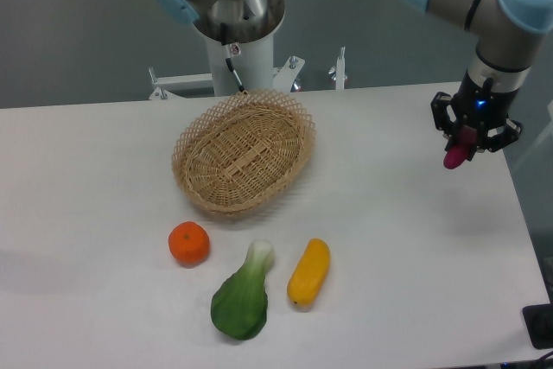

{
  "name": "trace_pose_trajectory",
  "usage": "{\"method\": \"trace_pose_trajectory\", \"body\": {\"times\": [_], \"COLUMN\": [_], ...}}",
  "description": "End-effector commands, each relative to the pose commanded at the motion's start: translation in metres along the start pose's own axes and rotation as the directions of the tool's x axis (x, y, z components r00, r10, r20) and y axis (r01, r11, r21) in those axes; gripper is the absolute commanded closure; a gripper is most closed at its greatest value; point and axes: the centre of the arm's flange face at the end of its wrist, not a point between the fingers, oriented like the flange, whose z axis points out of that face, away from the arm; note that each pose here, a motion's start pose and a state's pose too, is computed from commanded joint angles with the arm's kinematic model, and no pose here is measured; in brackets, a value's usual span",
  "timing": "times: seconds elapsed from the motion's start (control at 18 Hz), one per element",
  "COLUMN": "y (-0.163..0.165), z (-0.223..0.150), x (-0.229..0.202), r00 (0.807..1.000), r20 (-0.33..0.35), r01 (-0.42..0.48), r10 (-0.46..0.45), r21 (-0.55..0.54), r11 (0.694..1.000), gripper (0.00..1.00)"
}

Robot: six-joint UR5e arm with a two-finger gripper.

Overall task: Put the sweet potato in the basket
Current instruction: 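Lift the held purple sweet potato and move it toward the basket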

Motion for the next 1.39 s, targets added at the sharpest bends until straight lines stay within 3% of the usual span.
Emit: {"method": "trace_pose_trajectory", "body": {"times": [0.33, 0.89, 1.11, 1.39], "y": [-0.004, -0.055, -0.077, -0.121], "z": [0.001, 0.017, 0.023, 0.05], "x": [0.003, 0.025, 0.057, 0.127], "r00": [1.0, 0.999, 0.999, 0.994], "r20": [-0.002, -0.027, -0.052, -0.1], "r01": [0.026, 0.045, 0.009, -0.034], "r10": [-0.026, -0.045, -0.009, 0.034], "r21": [0.002, 0.003, 0.001, -0.004], "r11": [1.0, 0.999, 1.0, 0.999], "gripper": [0.81, 0.81, 0.81, 0.81]}}
